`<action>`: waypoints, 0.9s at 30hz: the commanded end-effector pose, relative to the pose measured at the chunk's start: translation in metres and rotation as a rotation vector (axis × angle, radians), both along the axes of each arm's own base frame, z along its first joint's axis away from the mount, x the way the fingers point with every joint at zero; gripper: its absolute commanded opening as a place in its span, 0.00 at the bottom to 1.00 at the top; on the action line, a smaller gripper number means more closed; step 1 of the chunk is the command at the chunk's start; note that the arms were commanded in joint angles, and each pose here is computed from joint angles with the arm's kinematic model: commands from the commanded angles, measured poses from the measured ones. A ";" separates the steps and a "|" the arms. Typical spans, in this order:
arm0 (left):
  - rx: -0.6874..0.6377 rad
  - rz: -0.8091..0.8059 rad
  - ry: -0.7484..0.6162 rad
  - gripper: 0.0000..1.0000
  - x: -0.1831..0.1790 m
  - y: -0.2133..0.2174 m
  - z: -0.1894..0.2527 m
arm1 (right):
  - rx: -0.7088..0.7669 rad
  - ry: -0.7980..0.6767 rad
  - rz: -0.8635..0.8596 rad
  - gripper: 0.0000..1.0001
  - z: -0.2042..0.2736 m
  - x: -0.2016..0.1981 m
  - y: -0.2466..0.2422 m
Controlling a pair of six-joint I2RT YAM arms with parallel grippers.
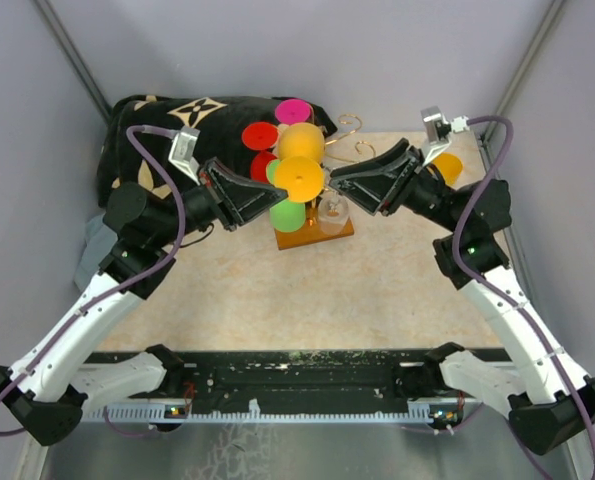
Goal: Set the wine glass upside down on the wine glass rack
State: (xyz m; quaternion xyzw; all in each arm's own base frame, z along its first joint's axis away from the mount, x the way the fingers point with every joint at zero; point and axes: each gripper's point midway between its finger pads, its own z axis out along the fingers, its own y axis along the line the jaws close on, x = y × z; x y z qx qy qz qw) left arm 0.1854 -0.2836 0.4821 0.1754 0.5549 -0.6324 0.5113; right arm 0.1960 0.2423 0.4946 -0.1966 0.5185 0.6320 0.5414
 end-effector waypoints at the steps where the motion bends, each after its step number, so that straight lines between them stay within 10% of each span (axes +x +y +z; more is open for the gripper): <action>1: -0.001 0.031 -0.029 0.00 0.005 0.002 0.007 | 0.029 -0.092 0.017 0.37 0.029 -0.018 0.005; 13: 0.000 0.023 -0.017 0.00 0.007 -0.001 0.005 | 0.014 -0.067 0.054 0.36 0.022 -0.018 0.026; 23: -0.005 0.016 -0.025 0.00 0.005 -0.001 0.009 | 0.012 -0.065 0.035 0.00 0.022 -0.014 0.029; 27: -0.007 0.021 -0.033 0.00 0.004 0.001 0.010 | 0.021 -0.066 0.012 0.00 0.025 -0.013 0.026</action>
